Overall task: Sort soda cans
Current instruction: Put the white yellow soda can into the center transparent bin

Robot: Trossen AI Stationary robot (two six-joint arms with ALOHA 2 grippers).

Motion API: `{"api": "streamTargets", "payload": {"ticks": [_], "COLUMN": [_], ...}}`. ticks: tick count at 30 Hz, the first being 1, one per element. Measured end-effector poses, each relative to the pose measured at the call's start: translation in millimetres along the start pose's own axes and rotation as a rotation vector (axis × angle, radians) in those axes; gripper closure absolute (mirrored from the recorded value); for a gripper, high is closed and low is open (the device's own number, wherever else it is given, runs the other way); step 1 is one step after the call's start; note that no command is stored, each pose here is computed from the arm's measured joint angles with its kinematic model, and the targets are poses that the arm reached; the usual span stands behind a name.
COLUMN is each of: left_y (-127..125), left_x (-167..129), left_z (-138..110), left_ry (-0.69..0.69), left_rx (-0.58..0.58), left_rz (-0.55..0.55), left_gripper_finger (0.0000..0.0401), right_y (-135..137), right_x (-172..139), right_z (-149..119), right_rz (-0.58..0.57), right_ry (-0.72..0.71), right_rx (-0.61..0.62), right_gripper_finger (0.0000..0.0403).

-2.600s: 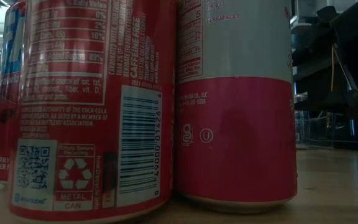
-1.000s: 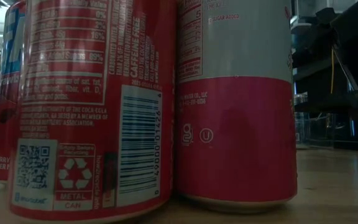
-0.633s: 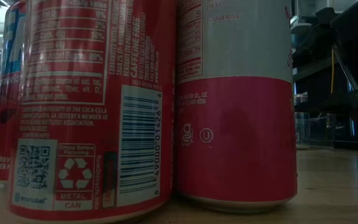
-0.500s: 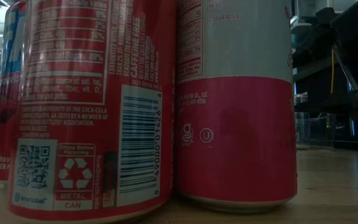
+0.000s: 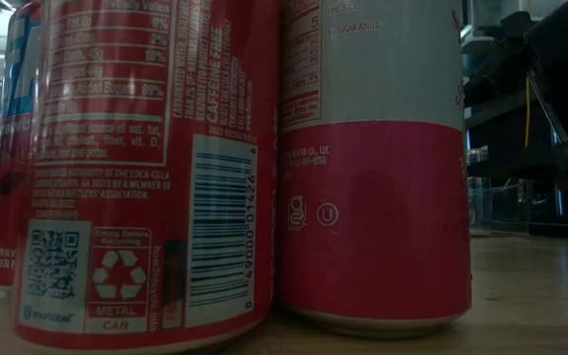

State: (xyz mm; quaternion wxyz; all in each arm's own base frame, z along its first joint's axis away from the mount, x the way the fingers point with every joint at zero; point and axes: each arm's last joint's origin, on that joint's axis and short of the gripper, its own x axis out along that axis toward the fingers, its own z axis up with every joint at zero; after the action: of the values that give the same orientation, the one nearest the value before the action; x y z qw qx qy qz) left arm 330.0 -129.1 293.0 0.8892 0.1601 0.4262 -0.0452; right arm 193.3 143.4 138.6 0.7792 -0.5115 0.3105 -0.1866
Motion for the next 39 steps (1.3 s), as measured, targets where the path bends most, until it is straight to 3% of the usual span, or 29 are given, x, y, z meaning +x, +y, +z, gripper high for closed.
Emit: {"api": "streamTargets", "payload": {"ticks": [8, 15, 27, 39], "left_y": [7, 10, 14, 7], "left_x": [31, 39, 41, 58], "left_z": [-6, -11, -10, -23], "left_ry": [0.083, 0.136, 0.118, 0.107], "left_rx": [-0.009, 0.020, 0.073, 0.152], "left_rz": [-0.161, -0.161, -0.157, -0.164], "left_gripper_finger": [0.0018, 0.0017, 0.0017, 0.0017], "right_y": [0, 0, 0, 0], "right_x": [0, 0, 0, 0], "right_z": [0, 0, 0, 1], "right_rz": [0.000, 0.001, 0.001, 0.000], "right_ry": [0.000, -0.001, -0.002, -0.003], "right_rx": [0.000, 0.002, 0.006, 0.009], "right_gripper_finger": [0.0029, 0.0029, 0.0029, 0.0029]}}
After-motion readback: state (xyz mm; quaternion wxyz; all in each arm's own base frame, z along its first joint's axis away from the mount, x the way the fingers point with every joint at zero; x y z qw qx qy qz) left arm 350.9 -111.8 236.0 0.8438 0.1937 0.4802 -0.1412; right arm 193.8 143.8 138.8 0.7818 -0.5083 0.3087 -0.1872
